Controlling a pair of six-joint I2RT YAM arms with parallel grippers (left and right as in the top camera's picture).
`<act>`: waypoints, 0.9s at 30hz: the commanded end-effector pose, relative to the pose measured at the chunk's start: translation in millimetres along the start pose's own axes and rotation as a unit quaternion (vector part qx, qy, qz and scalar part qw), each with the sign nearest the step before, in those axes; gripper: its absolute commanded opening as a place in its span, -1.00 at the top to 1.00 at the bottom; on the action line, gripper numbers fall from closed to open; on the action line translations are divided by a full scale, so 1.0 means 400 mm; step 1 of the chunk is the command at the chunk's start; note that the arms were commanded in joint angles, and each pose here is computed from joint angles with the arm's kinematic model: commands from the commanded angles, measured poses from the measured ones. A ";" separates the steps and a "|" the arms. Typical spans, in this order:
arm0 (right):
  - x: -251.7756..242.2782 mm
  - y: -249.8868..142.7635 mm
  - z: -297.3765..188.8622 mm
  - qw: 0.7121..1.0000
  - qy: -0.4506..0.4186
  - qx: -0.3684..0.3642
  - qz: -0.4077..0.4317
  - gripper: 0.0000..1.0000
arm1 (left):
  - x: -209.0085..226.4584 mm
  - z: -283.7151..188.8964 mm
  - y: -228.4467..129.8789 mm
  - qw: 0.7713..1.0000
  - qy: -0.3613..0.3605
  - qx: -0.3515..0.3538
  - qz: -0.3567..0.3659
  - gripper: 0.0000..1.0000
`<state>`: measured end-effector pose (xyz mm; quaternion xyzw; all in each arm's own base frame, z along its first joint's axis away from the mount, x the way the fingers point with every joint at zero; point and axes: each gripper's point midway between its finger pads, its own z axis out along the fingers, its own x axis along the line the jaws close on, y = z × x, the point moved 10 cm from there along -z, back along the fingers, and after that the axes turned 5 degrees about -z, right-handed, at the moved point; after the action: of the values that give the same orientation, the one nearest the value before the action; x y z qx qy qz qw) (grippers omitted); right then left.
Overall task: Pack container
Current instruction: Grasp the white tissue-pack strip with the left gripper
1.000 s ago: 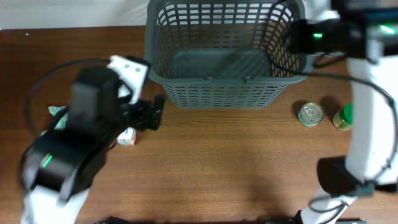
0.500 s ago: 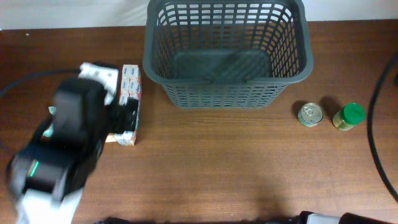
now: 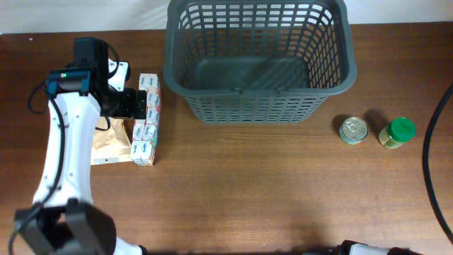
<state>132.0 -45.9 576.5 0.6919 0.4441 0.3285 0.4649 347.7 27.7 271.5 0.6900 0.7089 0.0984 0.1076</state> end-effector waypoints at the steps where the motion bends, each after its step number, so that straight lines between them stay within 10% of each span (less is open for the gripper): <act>1: -0.005 0.004 0.020 1.000 -0.013 0.006 0.005 -0.98 | -0.008 0.109 0.012 0.994 -0.082 0.051 0.048 -0.93; 17: 0.002 0.008 0.093 0.999 -0.016 0.036 0.002 -0.98 | -0.013 0.423 0.004 0.980 -0.086 0.169 0.065 -0.79; 22: 0.004 0.008 0.122 0.999 -0.017 0.049 0.001 -0.98 | -0.014 0.446 -0.001 0.978 -0.090 0.178 0.061 -0.10; 25: 0.005 0.008 0.138 0.998 -0.017 0.055 0.000 -0.98 | -0.018 0.446 0.000 0.978 -0.101 0.175 0.057 0.96; 27: 0.006 0.008 0.149 0.998 -0.018 0.060 0.000 -0.98 | -0.019 0.444 -0.002 0.978 -0.100 0.180 0.042 0.96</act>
<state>180.3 -60.3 560.5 0.7154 0.4630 0.2983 0.4298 399.2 22.3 108.7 0.7434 0.6629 -0.0774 0.0448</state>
